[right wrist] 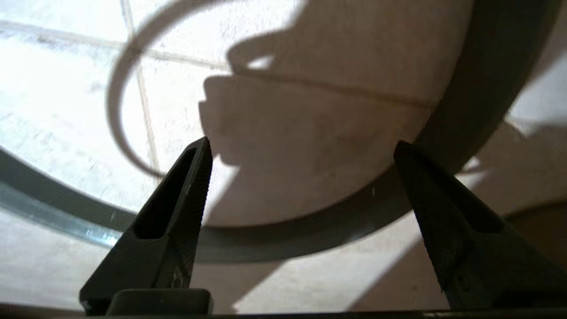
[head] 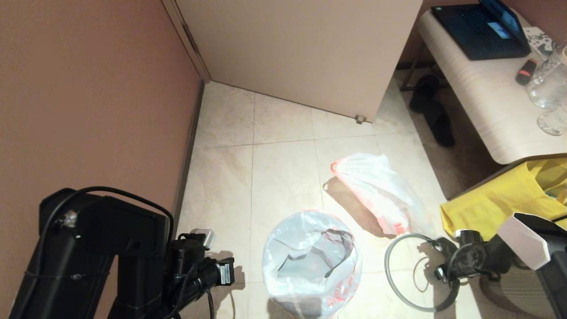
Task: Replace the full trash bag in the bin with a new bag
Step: Place the trash can ring on the trash can
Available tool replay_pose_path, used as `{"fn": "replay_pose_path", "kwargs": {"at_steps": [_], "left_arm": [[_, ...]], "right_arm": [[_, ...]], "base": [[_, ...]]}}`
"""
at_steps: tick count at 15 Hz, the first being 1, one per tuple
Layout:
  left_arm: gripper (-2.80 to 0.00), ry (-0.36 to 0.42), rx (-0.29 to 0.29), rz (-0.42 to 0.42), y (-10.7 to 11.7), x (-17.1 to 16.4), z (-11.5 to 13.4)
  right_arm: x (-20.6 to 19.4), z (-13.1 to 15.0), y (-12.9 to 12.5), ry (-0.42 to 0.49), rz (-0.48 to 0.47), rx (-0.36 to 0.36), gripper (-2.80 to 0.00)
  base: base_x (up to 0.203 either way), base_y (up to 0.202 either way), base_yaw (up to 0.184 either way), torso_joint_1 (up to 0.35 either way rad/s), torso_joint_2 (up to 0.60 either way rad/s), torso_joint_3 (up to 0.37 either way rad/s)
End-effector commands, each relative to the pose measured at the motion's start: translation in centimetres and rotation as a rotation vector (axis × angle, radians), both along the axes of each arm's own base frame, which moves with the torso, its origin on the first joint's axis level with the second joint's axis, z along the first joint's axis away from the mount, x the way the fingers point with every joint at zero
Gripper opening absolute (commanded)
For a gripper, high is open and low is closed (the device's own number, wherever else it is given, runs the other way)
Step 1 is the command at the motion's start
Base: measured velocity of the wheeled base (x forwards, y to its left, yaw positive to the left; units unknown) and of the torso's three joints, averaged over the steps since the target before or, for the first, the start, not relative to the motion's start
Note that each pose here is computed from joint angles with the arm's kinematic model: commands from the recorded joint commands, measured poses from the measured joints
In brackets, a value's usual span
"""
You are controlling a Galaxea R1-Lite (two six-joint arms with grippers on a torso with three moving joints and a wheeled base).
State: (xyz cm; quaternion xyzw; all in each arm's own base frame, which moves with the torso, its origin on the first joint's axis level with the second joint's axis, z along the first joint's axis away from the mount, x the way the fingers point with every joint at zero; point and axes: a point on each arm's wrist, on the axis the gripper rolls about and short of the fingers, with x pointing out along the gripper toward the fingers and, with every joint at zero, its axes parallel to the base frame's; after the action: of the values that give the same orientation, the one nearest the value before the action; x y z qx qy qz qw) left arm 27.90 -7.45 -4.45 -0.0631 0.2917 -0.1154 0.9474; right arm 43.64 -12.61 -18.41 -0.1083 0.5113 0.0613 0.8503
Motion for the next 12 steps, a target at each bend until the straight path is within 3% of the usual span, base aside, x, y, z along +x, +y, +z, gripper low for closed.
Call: {"fn": "replay_pose_path", "kwargs": {"at_steps": [1, 5, 12], "left_arm": [[-2.80, -0.042, -0.013, 0.000, -0.1, 0.2, 0.4], [-2.80, -0.044, -0.013, -0.001, -0.1, 0.2, 0.4], [-2.80, -0.042, -0.013, -0.001, -0.1, 0.2, 0.4]], "right_arm": [[-0.2, 2.1, -0.9, -0.022, -0.019, -0.003, 0.00], [-0.3, 3.4, -2.9, -0.056, -0.049, -0.004, 0.00], [1.0, -1.3, -4.9, -0.060, -0.072, -0.014, 0.00]], "base": [[0.000, 0.000, 0.000, 0.000, 0.00, 0.000], [0.000, 0.000, 0.000, 0.000, 0.00, 0.000], [0.000, 0.000, 0.000, 0.000, 0.00, 0.000]]}}
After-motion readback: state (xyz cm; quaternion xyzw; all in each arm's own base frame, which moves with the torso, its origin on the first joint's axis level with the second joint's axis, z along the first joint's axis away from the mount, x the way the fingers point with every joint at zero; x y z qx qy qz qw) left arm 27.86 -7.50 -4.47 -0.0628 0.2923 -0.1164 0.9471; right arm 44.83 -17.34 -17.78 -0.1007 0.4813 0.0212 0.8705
